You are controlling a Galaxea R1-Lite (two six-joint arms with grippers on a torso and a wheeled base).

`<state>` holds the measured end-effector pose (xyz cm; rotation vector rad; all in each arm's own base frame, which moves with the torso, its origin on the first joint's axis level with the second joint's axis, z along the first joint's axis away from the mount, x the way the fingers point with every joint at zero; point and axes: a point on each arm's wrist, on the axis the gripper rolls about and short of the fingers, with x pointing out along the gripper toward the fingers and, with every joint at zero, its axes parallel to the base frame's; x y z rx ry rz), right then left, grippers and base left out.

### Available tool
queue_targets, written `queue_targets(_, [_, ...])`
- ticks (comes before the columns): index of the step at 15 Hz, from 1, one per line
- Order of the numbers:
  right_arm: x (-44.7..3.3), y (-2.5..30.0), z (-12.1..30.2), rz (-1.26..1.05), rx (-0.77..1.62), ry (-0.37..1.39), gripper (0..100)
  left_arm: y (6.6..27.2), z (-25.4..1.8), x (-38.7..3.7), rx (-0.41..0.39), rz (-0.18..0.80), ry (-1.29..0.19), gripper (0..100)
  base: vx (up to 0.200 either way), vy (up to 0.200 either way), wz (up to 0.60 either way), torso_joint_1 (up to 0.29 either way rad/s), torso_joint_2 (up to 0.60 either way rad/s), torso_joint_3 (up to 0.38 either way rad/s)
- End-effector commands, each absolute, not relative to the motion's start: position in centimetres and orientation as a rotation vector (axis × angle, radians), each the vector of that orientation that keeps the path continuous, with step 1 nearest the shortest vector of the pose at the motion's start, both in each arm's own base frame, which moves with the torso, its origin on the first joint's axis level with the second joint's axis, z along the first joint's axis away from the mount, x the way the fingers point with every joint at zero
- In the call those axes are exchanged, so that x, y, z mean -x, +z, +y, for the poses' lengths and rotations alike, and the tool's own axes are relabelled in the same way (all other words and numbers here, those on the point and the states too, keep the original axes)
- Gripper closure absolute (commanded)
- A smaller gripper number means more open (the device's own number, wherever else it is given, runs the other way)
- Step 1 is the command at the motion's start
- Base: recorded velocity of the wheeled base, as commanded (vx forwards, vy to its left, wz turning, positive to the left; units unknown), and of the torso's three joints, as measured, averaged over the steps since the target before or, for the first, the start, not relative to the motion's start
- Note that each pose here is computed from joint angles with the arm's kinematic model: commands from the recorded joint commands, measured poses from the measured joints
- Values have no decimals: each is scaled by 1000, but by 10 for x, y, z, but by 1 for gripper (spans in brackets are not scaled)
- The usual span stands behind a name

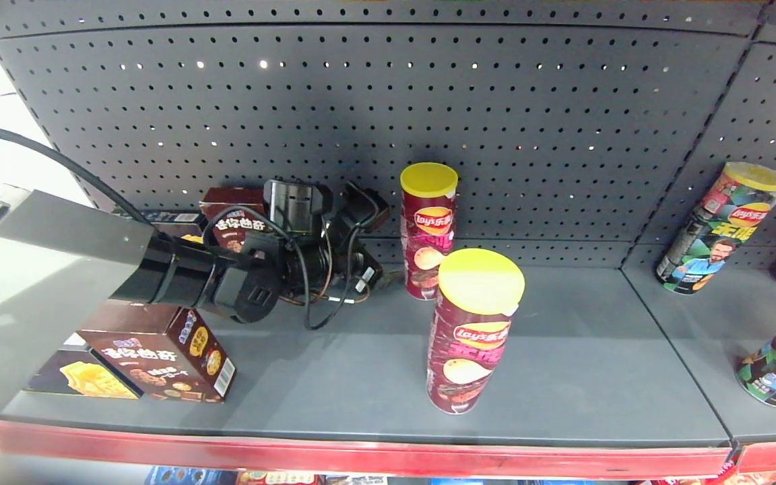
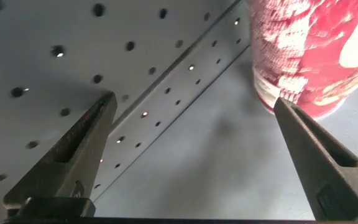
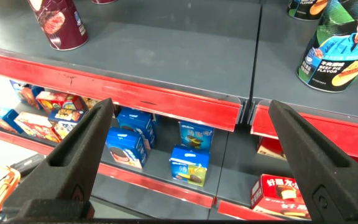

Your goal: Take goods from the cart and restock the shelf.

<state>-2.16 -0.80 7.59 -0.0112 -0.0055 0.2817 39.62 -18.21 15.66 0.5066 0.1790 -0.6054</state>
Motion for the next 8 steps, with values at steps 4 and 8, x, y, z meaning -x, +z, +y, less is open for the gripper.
queue_targets(4, [22, 76, -8, -5, 12, 284, 0, 151, -191, -398, -508, 183, -623, 0, 0, 0, 0, 0, 0, 0])
queue_targets(8, [22, 76, -8, -5, 12, 282, 0, 151, -193, -396, -507, 182, -629, 0, 0, 0, 0, 0, 0, 0])
